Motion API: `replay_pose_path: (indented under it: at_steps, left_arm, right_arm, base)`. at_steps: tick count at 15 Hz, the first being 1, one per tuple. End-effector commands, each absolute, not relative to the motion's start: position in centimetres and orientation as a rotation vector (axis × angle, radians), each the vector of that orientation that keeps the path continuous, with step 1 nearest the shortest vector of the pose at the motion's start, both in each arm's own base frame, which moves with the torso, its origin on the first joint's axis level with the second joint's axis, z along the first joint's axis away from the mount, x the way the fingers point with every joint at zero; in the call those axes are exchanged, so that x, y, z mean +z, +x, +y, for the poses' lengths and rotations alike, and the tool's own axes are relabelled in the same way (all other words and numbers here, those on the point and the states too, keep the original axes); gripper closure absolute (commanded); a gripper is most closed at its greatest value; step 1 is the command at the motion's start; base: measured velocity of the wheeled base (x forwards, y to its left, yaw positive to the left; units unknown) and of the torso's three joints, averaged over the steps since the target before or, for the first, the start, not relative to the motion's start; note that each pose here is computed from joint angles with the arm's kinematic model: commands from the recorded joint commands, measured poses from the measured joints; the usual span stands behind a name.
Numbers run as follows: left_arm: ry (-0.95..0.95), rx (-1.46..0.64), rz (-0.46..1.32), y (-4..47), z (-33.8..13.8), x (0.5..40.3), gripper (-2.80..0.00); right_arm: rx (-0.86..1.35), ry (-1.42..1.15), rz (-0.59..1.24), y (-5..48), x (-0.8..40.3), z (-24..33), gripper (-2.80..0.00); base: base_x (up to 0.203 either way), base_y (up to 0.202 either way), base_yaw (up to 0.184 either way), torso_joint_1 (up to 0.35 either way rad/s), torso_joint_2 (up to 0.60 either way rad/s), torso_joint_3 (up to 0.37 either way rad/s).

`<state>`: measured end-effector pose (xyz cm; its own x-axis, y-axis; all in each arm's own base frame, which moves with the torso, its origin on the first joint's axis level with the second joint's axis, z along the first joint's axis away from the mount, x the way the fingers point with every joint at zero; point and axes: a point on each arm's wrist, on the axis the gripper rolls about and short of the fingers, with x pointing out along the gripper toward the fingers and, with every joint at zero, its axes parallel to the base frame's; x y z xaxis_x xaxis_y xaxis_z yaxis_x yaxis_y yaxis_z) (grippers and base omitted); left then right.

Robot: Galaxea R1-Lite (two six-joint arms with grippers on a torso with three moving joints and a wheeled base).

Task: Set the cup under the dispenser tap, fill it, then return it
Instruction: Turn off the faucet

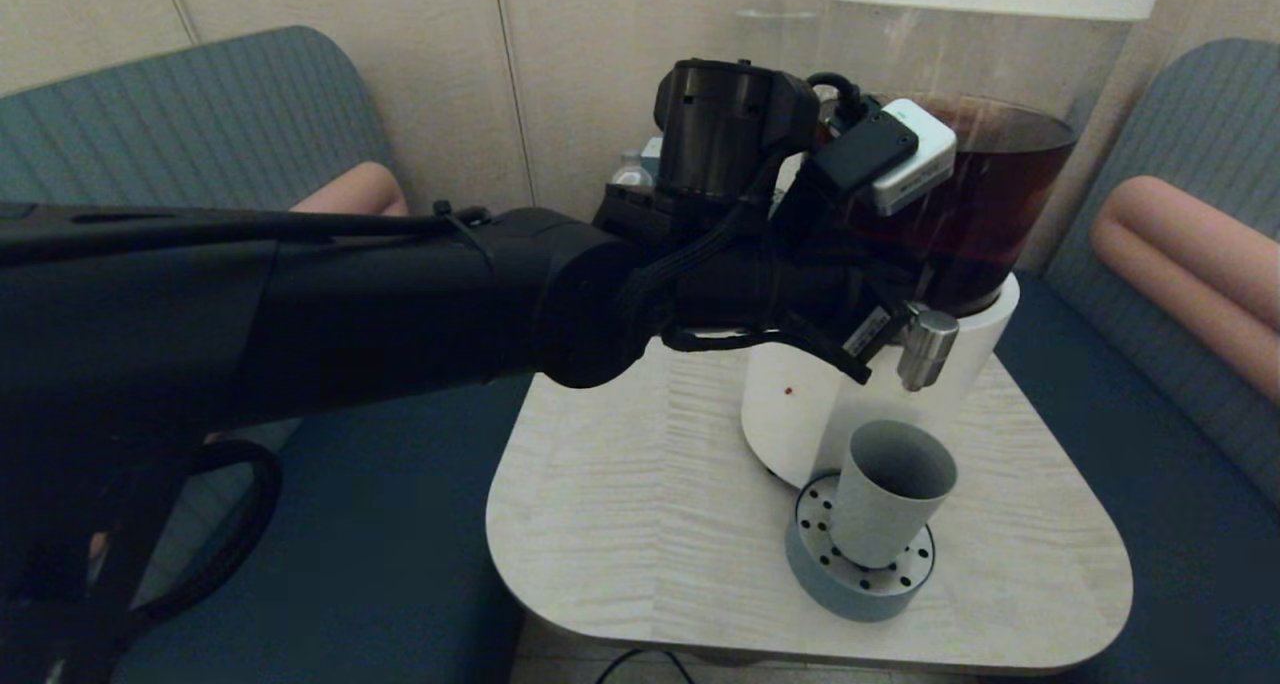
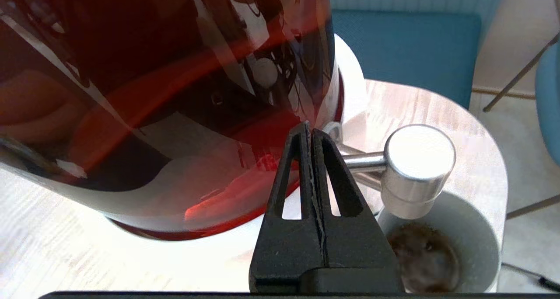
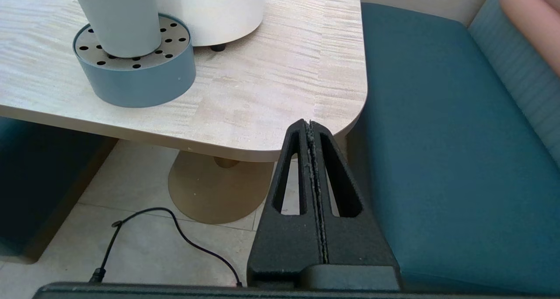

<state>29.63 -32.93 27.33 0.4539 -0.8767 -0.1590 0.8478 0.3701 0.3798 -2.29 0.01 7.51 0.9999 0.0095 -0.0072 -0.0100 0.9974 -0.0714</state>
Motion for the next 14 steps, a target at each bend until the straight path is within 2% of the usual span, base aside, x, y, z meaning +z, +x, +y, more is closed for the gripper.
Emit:
replay_pose_path:
  at_steps: [1,14]
  left_arm:
    - [0.446,-1.109,-0.081,29.5,-32.8,27.6,0.00]
    - [0.477,-1.102,-0.093,28.4,-31.5,28.5,0.00]
  right_arm:
    - [0.009,-0.072,0.005,-2.3,7.5,0.0,0.00]
    - [0.011,-0.072,0.006,-2.3,7.5,0.0,0.00]
  base:
    - [0.000,0.000,0.000,0.000,0.00,0.000]
    - [0.000,0.000,0.000,0.000,0.00,0.000]
